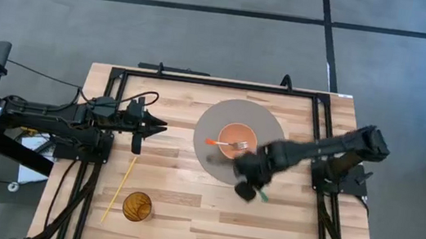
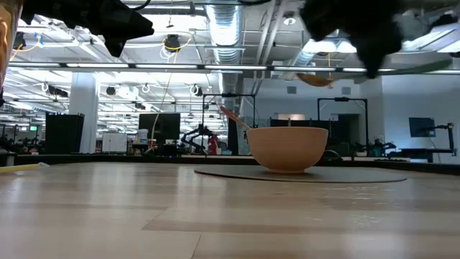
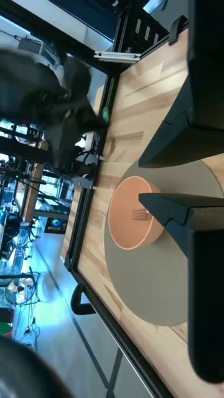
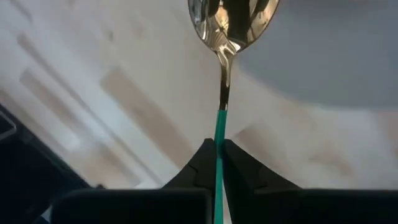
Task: Pick & Place Utensil
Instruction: Put the green spoon into the orange bowl
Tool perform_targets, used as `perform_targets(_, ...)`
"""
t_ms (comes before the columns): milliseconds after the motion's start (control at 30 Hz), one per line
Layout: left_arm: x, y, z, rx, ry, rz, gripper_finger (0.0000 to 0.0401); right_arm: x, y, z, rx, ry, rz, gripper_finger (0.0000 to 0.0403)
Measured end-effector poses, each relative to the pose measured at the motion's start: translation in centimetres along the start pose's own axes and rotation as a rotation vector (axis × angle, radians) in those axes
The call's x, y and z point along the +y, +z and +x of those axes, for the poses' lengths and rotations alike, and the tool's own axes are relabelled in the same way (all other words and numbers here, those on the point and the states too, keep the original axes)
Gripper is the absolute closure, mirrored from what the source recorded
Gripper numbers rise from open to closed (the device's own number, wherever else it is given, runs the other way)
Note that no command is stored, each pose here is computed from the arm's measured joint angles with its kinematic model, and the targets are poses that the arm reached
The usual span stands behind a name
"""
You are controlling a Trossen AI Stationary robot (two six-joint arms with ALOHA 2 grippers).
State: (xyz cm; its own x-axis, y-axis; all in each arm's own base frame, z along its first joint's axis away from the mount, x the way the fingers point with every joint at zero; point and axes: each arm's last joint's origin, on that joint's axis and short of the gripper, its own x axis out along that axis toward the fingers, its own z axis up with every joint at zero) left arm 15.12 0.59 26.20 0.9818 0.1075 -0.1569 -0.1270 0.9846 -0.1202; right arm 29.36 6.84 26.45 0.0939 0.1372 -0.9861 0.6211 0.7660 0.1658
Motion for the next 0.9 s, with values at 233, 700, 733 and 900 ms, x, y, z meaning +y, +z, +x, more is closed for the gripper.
perform_targets(233,0.0,0.0,0.0,0.000,-0.001,0.000,0.0325,-5.5,5.2,-1.7,0.009,0.008,0.031,0.0400)
perform_targets(700,0.0,0.0,0.0,0.000,-0.001,-0.003,0.0325,-8.5,9.9,2.2,0.195,0.171,0.010,0.0401)
perform_targets(733,0.0,0.0,0.0,0.000,0.000,-0.003,0.0325,-8.5,10.0,2.6,0.207,0.173,0.001,0.0402)
perform_targets(900,0.0,0.0,0.0,0.001,0.000,-0.003,0.0325,-8.5,10.6,2.6,0.244,0.132,0.008,0.0402)
